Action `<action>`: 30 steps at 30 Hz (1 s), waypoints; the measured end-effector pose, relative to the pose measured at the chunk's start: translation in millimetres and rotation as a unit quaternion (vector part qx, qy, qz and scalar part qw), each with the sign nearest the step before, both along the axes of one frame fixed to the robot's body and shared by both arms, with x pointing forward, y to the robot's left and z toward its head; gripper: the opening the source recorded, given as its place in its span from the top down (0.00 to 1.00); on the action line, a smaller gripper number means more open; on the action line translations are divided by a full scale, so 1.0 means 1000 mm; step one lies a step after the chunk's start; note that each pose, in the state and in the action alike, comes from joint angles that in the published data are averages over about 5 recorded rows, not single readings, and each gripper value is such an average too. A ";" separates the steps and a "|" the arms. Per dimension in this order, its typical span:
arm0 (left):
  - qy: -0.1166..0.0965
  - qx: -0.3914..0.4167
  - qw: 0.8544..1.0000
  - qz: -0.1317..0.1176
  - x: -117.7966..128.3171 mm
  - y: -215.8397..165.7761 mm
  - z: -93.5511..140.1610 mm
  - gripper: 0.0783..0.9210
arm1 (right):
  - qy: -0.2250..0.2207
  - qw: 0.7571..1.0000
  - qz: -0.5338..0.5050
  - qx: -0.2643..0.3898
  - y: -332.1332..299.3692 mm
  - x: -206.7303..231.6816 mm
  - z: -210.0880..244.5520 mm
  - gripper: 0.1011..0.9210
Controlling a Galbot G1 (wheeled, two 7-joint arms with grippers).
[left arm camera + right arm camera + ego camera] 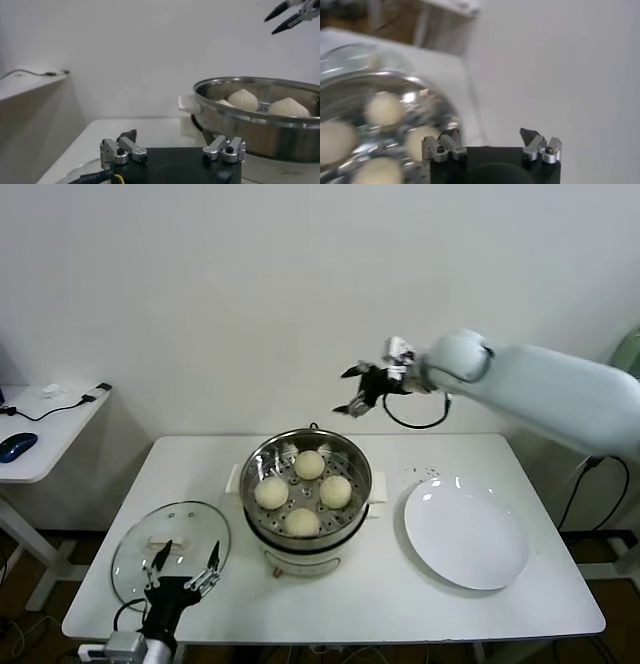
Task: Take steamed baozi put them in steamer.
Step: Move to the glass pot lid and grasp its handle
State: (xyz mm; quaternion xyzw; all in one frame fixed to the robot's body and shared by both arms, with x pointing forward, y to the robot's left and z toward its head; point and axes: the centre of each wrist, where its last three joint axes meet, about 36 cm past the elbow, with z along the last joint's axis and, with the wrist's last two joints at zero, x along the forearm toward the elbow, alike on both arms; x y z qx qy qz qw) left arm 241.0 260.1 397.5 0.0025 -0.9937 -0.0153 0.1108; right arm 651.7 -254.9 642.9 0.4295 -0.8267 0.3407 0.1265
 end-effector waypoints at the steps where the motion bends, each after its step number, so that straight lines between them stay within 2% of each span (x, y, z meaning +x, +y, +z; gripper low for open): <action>1: -0.004 0.005 1.000 0.001 0.001 0.001 -0.001 0.12 | -0.010 1.000 -0.018 0.017 -0.013 -0.005 -0.009 0.12; 11: -0.045 0.086 0.995 0.008 0.013 0.011 -0.020 0.12 | -0.086 0.976 -0.143 0.143 -0.092 -0.065 -0.105 0.12; 17: -0.066 0.188 0.980 0.019 0.019 0.021 -0.031 0.12 | -0.105 0.945 -0.220 0.218 -0.120 -0.109 -0.174 0.12; 20: -0.075 0.264 0.962 0.019 0.018 0.028 -0.039 0.12 | -0.098 0.927 -0.268 0.244 -0.134 -0.142 -0.218 0.12; 23: -0.081 0.342 0.936 0.013 0.016 0.036 -0.050 0.12 | -0.081 0.910 -0.316 0.254 -0.143 -0.183 -0.263 0.12; 27: -0.082 0.441 0.894 0.000 0.011 0.049 -0.064 0.12 | -0.052 0.894 -0.366 0.254 -0.147 -0.239 -0.311 0.12; 30: -0.081 0.508 0.858 -0.012 0.009 0.057 -0.075 0.12 | -0.043 0.884 -0.391 0.253 -0.147 -0.269 -0.330 0.12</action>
